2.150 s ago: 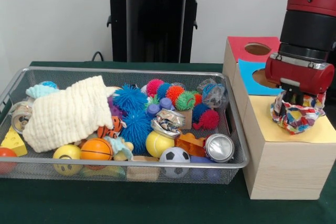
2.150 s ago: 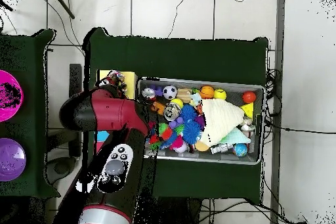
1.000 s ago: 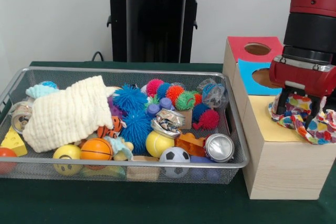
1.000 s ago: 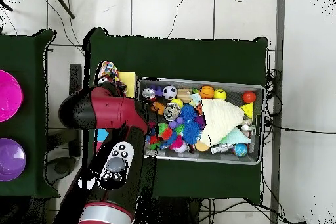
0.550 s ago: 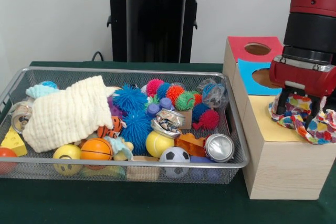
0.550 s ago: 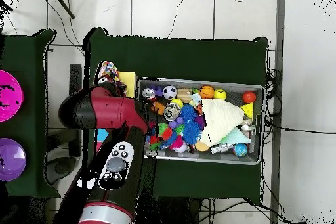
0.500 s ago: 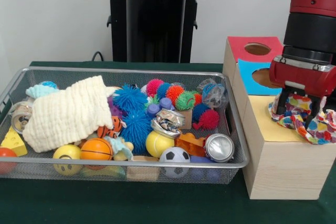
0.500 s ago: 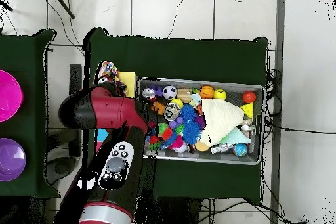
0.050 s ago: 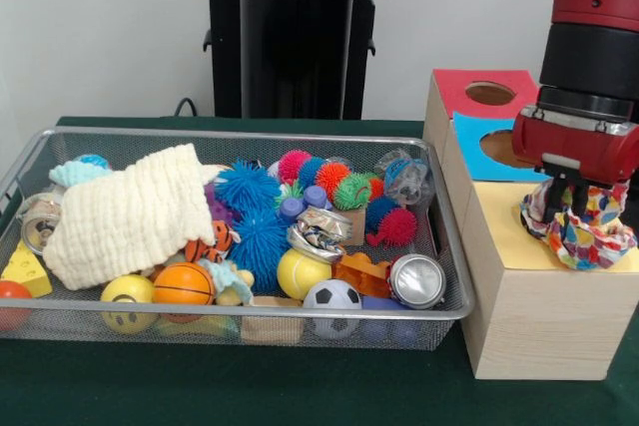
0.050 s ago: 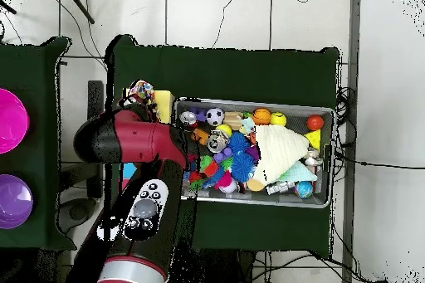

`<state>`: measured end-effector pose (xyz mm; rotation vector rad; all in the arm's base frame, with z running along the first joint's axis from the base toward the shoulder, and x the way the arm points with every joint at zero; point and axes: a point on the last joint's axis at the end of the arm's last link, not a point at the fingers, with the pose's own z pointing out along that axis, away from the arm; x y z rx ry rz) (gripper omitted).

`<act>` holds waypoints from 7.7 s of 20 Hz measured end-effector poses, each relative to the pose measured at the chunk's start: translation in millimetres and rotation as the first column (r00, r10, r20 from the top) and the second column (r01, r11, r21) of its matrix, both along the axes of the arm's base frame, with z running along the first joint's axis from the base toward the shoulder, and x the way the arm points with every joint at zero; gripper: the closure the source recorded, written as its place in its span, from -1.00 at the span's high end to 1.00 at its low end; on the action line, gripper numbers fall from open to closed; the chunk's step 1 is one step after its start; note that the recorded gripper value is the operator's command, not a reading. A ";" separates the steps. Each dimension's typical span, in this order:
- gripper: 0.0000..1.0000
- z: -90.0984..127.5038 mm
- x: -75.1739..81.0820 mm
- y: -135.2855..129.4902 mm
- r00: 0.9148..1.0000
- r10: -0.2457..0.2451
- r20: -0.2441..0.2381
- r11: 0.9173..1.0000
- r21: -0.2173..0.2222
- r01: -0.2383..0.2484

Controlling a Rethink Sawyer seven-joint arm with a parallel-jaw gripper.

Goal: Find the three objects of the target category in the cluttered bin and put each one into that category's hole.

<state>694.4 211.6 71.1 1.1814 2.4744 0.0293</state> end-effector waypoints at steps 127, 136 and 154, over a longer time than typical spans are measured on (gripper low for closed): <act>-1.00 92.0 -31.7 -68.2 0.987 -0.082 -0.137 0.997 -0.002 0.082; -1.00 84.9 -36.7 -55.6 0.987 -0.061 -0.148 0.998 -0.007 0.060; -1.00 43.2 -57.4 -20.8 0.977 -0.006 -0.212 1.000 -0.026 0.000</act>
